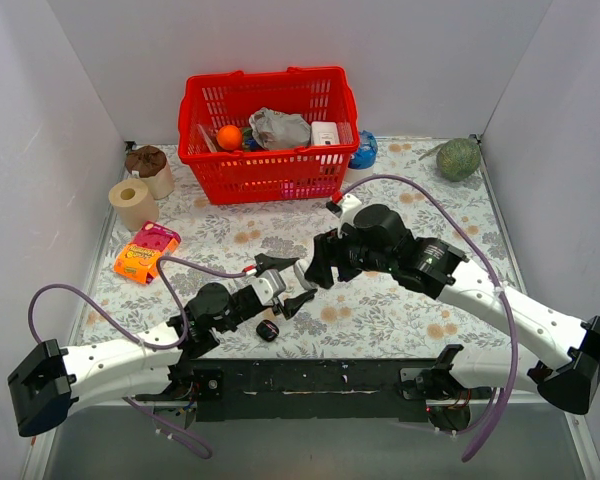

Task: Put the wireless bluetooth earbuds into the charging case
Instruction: Open the charging case, then adjust the charging case.

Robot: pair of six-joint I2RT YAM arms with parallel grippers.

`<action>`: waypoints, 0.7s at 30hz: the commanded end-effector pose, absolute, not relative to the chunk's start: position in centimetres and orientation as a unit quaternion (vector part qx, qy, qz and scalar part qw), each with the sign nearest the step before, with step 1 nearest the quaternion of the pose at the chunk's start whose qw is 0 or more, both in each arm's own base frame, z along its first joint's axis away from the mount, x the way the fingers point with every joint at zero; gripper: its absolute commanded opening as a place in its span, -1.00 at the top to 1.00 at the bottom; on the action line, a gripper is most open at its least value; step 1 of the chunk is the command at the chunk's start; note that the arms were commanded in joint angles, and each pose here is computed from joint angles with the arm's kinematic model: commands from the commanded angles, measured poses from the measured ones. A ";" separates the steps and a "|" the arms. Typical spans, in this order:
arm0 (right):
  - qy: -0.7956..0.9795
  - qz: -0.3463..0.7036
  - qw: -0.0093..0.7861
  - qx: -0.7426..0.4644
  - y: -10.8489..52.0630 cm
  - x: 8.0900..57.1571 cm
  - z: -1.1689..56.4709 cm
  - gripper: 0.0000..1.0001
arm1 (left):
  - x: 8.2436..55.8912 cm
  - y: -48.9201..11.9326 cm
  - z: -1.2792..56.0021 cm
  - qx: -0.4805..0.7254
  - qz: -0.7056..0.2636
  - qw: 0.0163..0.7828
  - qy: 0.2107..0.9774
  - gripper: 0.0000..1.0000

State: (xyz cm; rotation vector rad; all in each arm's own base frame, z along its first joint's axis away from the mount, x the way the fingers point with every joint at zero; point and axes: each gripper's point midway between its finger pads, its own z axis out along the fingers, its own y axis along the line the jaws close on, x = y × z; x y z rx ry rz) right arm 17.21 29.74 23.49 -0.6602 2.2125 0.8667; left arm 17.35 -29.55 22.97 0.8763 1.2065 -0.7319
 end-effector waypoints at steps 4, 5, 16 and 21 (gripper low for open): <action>0.851 0.304 0.369 -0.216 27.8 18.5 23.8 -0.46 | 16.9 -28.9 24.8 0.381 -0.330 0.694 0.514 1.00; 0.851 0.305 0.370 -0.214 27.7 18.5 23.9 -0.46 | 17.0 -28.9 24.9 0.380 -0.330 0.695 0.514 1.00; 0.800 0.377 0.408 -0.226 28.8 17.6 28.1 -0.44 | 17.1 -28.9 24.7 0.375 -0.331 0.693 0.519 1.00; 0.799 0.389 0.390 -0.241 30.0 17.3 27.4 -0.20 | 17.1 -29.0 25.0 0.373 -0.335 0.693 0.518 1.00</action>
